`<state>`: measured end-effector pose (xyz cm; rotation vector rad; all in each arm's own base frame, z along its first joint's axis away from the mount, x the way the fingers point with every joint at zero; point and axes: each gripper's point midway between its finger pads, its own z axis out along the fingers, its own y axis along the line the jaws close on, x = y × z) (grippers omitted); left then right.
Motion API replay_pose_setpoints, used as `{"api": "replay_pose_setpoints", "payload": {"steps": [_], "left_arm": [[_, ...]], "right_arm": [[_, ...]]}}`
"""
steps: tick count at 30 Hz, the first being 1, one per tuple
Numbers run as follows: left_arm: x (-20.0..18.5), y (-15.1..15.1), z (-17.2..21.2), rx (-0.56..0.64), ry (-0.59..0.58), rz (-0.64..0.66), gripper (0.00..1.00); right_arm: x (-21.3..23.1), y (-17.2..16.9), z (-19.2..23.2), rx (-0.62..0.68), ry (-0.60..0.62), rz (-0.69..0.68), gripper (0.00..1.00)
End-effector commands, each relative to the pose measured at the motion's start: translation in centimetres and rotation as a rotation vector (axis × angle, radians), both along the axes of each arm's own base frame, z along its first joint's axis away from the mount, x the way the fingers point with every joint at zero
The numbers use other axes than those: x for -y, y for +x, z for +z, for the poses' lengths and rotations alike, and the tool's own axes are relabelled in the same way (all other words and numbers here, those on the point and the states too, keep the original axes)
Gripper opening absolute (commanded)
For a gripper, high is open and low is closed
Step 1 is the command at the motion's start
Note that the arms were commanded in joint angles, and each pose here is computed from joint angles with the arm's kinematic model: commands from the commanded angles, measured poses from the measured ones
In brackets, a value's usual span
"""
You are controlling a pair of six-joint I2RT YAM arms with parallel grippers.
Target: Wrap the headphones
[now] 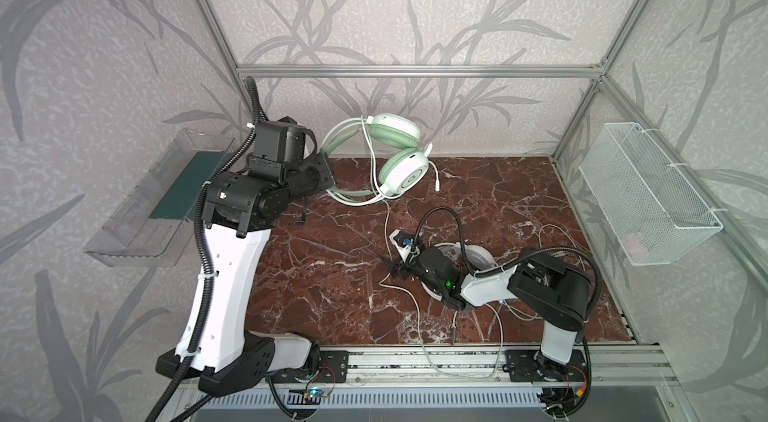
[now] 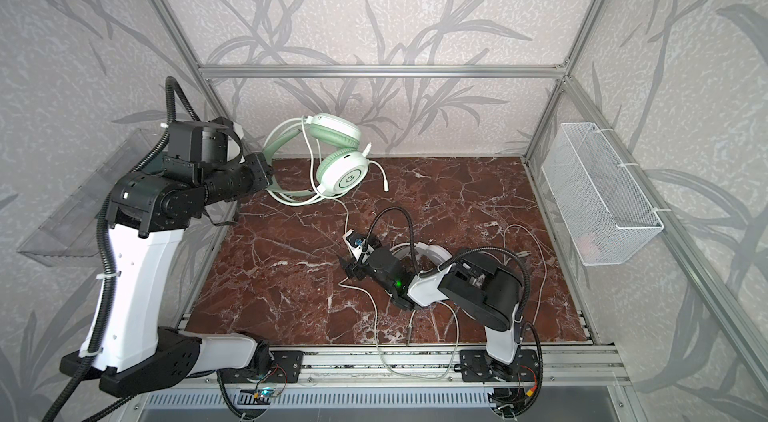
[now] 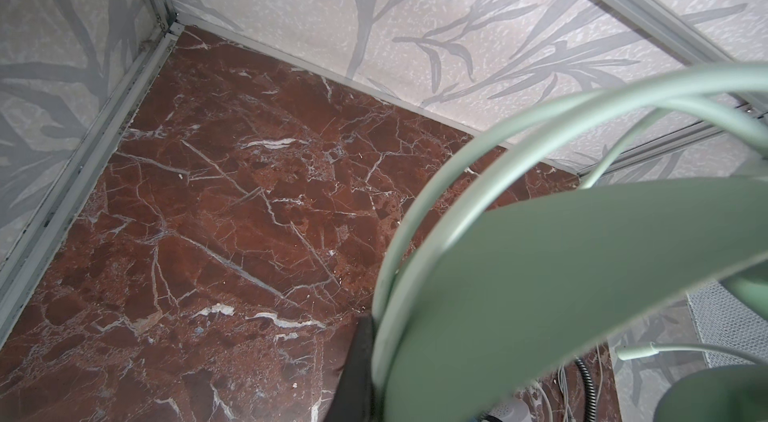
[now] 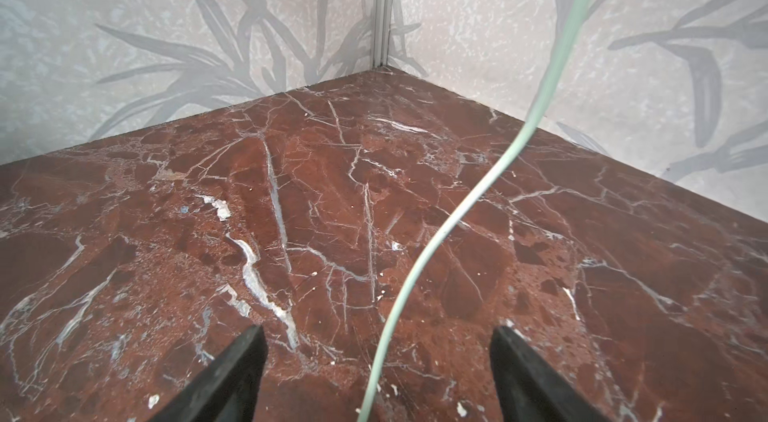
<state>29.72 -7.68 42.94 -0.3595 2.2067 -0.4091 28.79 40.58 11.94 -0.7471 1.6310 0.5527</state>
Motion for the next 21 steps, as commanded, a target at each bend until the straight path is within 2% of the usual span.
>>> {"api": "replay_pose_setpoints", "payload": {"steps": [1,7,11,16,19,20,21], "left_arm": [[1.0,-0.5,2.3,0.06,-0.082,-0.022,0.0],[1.1,-0.7,2.4,0.061,-0.103,-0.024,0.0],[1.3,-0.9,3.1,0.081,-0.115,-0.028,0.0],[1.9,-0.8,3.1,0.076,-0.135,-0.045,0.0],[2.0,-0.8,3.2,0.079,-0.138,-0.046,0.0],[1.9,-0.8,3.2,0.081,-0.136,-0.044,0.0],[1.8,-0.8,3.3,0.085,-0.128,-0.04,0.0]], "right_arm": [[-0.8,1.1,2.7,0.067,0.123,-0.04,0.84],[-0.8,4.1,-1.3,0.017,0.051,-0.069,0.78],[-0.9,4.7,-2.1,0.021,0.031,-0.072,0.65],[-1.5,4.9,-2.7,0.021,0.017,-0.052,0.6],[-1.7,5.0,-3.2,0.015,0.004,-0.044,0.49],[-1.7,4.9,-3.4,0.014,0.0,-0.038,0.43],[-1.8,4.7,-3.4,0.009,-0.003,-0.027,0.32]]}}
